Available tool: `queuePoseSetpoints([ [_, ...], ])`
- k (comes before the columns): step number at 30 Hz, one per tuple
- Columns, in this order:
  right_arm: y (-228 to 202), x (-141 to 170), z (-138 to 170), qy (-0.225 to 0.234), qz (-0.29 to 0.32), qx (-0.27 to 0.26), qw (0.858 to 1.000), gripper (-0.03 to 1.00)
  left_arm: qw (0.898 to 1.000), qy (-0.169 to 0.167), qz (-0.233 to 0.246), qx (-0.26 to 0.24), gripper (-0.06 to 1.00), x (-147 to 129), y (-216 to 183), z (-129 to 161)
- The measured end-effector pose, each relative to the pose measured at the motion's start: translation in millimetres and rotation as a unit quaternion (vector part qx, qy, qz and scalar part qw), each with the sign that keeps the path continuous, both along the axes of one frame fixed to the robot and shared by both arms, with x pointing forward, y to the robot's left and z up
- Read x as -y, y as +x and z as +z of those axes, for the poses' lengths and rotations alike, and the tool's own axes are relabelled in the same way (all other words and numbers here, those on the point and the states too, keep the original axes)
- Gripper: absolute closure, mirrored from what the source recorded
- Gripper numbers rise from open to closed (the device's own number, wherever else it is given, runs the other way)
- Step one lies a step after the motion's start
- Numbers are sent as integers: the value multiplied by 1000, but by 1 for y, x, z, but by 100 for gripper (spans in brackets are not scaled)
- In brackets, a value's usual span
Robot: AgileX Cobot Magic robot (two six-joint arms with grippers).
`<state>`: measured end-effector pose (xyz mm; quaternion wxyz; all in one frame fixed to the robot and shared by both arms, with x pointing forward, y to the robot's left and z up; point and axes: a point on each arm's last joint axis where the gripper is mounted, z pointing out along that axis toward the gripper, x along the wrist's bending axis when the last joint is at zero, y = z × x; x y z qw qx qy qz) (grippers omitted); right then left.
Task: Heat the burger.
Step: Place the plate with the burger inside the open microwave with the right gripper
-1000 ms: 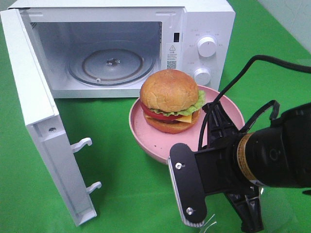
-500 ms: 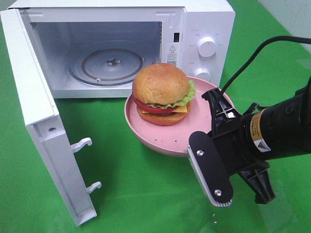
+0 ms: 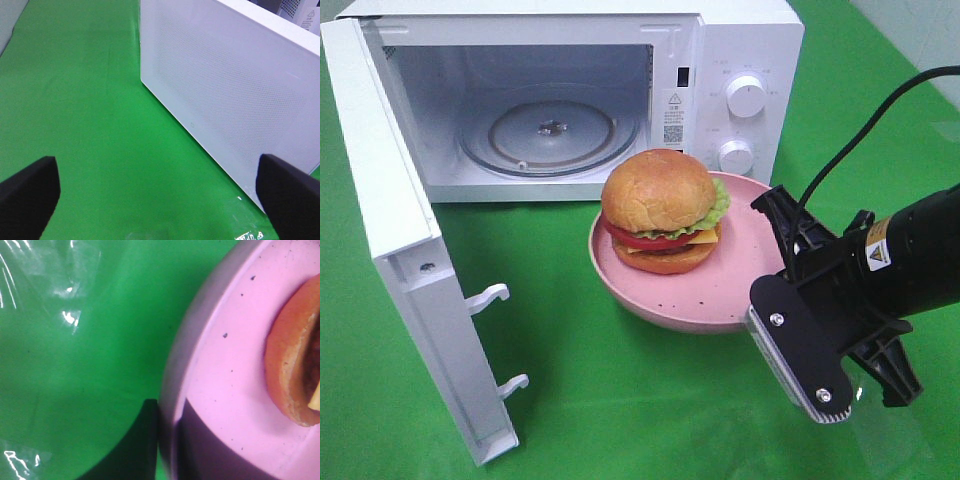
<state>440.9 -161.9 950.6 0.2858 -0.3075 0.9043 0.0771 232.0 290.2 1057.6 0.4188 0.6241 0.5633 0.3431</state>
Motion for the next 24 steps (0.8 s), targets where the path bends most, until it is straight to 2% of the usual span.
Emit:
queuePoseSetpoints([
  [10, 1, 0, 1, -16, 28, 15, 999, 92, 1000, 0, 0, 0, -5, 0, 0, 0],
  [19, 17, -11, 19, -1, 27, 40, 999, 92, 1000, 0, 0, 0, -5, 0, 0, 0],
  [24, 22, -18, 18, -2, 32, 36, 999, 92, 1000, 0, 0, 0, -5, 0, 0, 0],
])
